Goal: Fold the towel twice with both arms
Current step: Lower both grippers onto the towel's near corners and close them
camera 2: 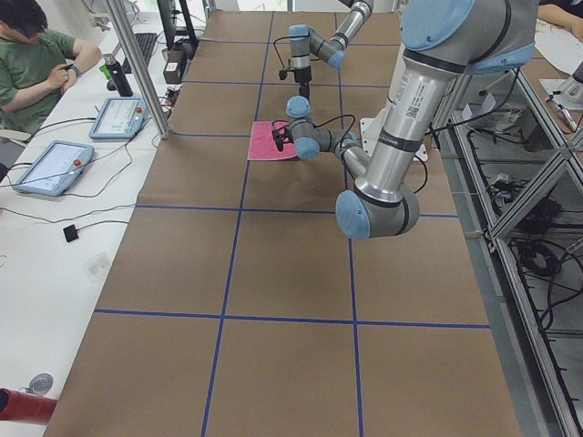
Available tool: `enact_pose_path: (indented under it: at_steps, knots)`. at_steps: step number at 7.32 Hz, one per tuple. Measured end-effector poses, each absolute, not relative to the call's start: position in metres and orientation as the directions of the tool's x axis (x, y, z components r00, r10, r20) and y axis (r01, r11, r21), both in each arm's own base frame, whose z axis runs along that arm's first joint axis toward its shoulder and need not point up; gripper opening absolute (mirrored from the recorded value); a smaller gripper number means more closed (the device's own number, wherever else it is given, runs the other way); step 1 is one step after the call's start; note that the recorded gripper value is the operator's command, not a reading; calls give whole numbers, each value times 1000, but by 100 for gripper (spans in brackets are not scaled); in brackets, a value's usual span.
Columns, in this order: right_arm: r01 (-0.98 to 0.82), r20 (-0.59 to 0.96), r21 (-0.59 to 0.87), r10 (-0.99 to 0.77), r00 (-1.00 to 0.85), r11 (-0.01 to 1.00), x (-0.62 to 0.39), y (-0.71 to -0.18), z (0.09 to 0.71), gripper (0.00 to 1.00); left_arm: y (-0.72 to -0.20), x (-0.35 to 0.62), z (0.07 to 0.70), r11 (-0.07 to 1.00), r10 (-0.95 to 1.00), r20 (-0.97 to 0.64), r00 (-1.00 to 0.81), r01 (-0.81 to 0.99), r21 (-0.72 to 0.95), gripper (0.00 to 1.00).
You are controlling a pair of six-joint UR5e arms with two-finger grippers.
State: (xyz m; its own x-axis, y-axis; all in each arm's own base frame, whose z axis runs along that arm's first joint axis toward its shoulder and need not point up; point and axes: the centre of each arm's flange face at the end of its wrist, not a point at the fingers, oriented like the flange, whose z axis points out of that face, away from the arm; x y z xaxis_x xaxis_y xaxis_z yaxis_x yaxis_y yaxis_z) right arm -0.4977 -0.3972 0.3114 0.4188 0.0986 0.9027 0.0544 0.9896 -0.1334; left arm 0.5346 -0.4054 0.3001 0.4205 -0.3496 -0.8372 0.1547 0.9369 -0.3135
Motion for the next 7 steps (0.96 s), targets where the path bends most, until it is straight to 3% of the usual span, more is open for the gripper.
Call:
enact_pose_path:
  at_steps: [5,7]
  knots:
    - [-18,892,-123,118,437,992,-530,-403,303,96,-405,534,302,937,-350,-836,422,155,-314,0]
    - [-22,887,-129,126,444,991,-538,-407,303,84,-406,534,302,936,-351,-836,421,156,-314,0]
